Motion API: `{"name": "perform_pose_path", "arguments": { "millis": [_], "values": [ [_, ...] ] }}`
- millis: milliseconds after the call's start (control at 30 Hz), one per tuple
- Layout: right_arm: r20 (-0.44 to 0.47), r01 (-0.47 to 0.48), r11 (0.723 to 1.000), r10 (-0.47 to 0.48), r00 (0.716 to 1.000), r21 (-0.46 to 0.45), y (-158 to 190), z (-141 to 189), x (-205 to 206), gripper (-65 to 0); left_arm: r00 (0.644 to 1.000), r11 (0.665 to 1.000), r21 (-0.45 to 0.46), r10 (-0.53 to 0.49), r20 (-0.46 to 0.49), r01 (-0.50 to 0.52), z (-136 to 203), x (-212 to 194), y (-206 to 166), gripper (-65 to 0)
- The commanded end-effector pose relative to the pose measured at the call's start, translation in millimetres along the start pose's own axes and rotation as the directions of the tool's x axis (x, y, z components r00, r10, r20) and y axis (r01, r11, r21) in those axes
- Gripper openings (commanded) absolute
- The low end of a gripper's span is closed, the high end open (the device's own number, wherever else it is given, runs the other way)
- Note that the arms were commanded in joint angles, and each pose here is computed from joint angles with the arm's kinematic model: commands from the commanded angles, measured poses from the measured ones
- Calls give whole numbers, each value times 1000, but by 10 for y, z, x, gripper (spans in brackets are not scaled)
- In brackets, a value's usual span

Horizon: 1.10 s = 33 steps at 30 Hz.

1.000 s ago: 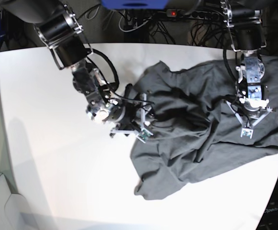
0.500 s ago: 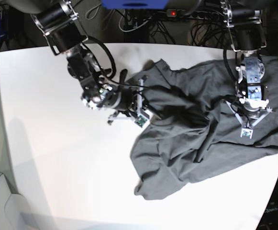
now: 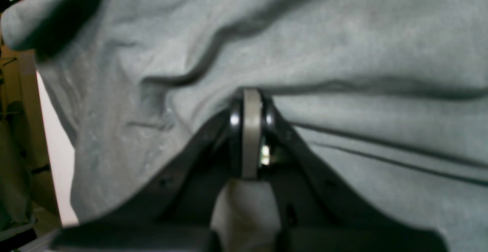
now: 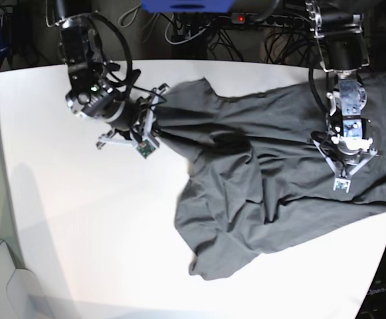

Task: Layout the t-shirt on the table in an organized manner, then fold the t-shirt properly
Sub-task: 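Drag the held fabric back outward with the right gripper, then move the left gripper across the shirt toward the right gripper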

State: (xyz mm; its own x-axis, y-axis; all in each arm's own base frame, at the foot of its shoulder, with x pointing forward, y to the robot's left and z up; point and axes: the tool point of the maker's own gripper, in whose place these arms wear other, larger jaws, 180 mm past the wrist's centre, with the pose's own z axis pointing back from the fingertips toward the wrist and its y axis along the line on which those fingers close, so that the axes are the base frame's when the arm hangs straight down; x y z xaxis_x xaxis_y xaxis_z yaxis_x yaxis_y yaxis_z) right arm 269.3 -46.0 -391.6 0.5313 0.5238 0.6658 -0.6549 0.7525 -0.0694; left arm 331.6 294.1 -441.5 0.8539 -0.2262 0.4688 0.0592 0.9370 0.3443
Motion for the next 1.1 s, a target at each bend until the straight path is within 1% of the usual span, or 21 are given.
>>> {"name": "perform_pose_path", "arguments": {
  "millis": [0,133,300,400,500,533,667,733,800,833,900,1000,1067],
  "values": [
    [32,-21,1000,21,999,-23,-59,100,86,-650,996,995,-102,-22,-90,12,-24,-237,-299,-645],
    [18,-20,1000,20,1000,-1,117,205,-20,-650,995,991,-117,-68,-70,60,-4,-158,-411,-645],
    [-6,-8,1000,8,1000,27,249,225,-146,-650,998,993,-102,-61,24,63,170,162,-441,-645],
    [-6,-33,997,33,999,71,429,198,-132,-650,997,994,-84,-60,52,64,296,313,-404,-645],
    [-1,-68,990,69,998,121,623,172,-106,-650,993,996,-73,-51,103,59,458,517,-412,-645],
    [-1,-74,989,75,997,132,669,167,-99,-650,990,994,-75,-72,120,81,523,580,-423,-645],
    [-22,-74,988,78,997,139,703,156,-119,-650,973,978,-80,-178,147,191,763,731,-500,-645],
    [-21,-73,988,77,997,137,697,155,-114,-650,965,976,-65,-195,174,209,878,816,-476,-645],
    [-21,-73,988,77,997,137,697,155,-114,-650,961,976,-78,-185,206,205,932,901,-561,-645],
    [-22,-73,988,76,997,138,701,156,-119,-650,958,977,-83,-174,228,197,963,1005,-590,-645],
    [-24,-72,987,76,997,141,715,157,-129,-650,948,973,-107,-172,267,206,1005,1217,-741,-645],
    [-41,-64,987,71,997,149,739,141,-192,-650,936,953,-187,-174,307,238,1043,1497,-1196,-645],
    [-47,-60,986,68,997,154,761,146,-219,-650,928,932,-253,-168,332,259,1102,1704,-1552,-645]
  ]
}}
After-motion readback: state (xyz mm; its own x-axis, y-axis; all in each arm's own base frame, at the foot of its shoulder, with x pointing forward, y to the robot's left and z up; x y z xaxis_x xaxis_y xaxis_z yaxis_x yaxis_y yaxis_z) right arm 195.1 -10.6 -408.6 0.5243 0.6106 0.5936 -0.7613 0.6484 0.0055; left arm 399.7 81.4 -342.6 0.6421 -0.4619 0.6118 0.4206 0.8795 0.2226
